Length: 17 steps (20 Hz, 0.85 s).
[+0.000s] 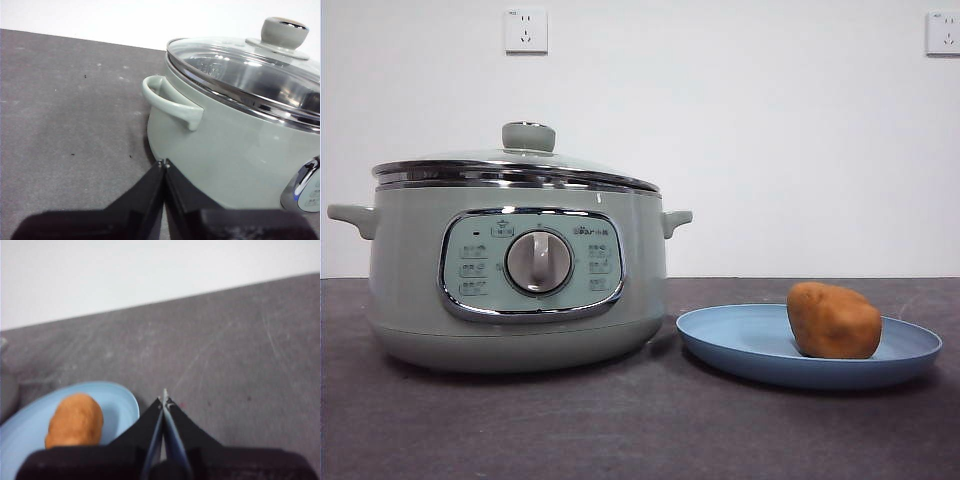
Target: Take the potato out from the steamer,put the potato on the plate,close the lid
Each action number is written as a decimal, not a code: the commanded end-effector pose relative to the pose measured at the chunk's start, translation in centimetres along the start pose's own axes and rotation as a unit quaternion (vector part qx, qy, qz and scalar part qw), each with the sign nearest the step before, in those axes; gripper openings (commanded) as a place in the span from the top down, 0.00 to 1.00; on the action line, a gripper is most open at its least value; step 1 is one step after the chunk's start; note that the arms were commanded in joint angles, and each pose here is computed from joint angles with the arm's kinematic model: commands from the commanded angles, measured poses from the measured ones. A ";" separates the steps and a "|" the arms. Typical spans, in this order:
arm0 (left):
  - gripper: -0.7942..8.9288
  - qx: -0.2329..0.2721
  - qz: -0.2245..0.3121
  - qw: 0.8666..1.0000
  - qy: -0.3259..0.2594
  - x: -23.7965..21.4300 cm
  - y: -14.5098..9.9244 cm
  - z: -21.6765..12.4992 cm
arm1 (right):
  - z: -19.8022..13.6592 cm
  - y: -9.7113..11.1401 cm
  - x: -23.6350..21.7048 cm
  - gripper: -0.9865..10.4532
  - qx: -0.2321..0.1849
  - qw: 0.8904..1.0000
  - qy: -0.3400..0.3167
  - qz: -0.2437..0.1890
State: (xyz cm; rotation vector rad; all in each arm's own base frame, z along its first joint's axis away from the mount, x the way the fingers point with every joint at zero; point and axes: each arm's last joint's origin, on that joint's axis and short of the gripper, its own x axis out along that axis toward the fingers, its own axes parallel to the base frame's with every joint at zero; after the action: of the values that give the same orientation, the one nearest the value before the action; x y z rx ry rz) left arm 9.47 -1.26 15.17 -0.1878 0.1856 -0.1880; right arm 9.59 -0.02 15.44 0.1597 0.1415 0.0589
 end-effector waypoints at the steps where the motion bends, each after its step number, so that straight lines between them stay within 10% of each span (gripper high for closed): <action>1: 0.92 -0.002 0.001 1.000 0.005 0.1 0.1 -0.4 | -0.6 -0.1 0.1 0.91 0.007 1.000 0.019 -0.005; 17: 0.92 -0.002 0.001 1.000 0.005 0.1 0.1 -0.4 | -0.6 -0.1 0.1 0.91 0.006 1.000 0.019 -0.004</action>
State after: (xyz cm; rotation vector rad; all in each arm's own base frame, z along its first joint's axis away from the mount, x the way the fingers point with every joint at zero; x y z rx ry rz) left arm 9.47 -1.26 15.19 -0.1878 0.1852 -0.1881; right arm 9.56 -0.02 15.29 0.1635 0.1597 0.0561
